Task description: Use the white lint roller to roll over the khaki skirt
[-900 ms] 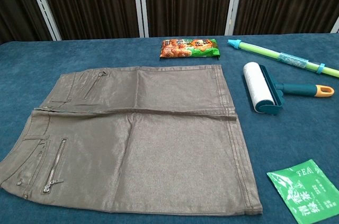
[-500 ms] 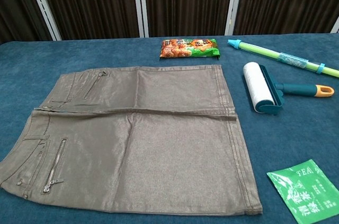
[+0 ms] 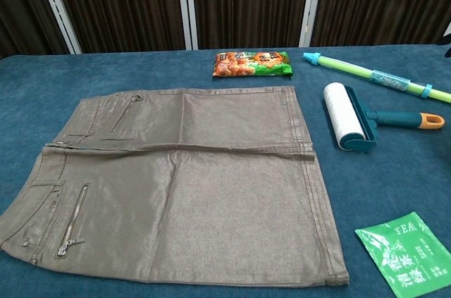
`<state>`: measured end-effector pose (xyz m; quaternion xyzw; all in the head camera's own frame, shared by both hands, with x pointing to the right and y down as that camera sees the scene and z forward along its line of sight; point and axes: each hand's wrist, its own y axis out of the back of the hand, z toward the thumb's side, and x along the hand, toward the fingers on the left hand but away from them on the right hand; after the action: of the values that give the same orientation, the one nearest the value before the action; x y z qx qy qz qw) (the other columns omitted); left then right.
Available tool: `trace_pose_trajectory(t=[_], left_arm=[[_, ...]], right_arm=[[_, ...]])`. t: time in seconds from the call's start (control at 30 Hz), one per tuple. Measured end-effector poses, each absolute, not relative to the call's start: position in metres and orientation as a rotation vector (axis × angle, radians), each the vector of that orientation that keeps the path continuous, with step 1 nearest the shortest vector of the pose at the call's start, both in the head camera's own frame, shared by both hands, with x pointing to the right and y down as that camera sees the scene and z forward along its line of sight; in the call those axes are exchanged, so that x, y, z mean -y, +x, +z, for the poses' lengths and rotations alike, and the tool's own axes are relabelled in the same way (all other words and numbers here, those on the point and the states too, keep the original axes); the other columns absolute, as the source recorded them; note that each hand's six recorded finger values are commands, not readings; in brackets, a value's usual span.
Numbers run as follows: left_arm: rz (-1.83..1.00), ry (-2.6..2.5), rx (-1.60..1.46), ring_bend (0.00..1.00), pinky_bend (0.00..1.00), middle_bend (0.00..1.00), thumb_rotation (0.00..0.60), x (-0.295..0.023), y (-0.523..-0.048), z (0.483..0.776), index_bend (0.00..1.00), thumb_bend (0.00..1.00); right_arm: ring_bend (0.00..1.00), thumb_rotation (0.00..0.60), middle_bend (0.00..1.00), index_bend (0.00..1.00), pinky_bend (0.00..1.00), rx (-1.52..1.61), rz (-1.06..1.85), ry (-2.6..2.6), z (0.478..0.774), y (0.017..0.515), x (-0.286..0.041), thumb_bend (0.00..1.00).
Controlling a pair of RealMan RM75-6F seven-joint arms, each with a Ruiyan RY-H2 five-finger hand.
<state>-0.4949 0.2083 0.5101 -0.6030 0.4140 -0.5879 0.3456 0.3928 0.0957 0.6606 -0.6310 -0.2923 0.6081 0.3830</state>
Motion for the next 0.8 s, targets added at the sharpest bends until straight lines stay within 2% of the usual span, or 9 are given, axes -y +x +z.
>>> trace_pose_trajectory(t=[0.23, 0.33, 0.8], left_arm=[[-1.578, -1.539, -1.063, 0.0, 0.0, 0.0, 0.6, -0.209, -0.502, 0.518, 0.0, 0.0], [-1.59, -1.531, -1.058, 0.0, 0.0, 0.0, 0.6, -0.208, -0.503, 0.52, 0.0, 0.0], [-1.61, -1.522, -1.052, 0.0, 0.0, 0.0, 0.6, -0.206, -0.505, 0.526, 0.0, 0.0]], right_arm=[[0.09, 0.6, 0.17, 0.08, 0.15, 0.715, 1.598, -1.64, 0.714, 0.374, -0.08, 0.27], [0.1, 0.6, 0.18, 0.1, 0.15, 0.687, 1.589, -1.662, 0.728, 0.361, -0.08, 0.27], [0.13, 0.6, 0.22, 0.13, 0.17, 0.566, 1.608, -1.648, 0.761, 0.342, -0.079, 0.28]])
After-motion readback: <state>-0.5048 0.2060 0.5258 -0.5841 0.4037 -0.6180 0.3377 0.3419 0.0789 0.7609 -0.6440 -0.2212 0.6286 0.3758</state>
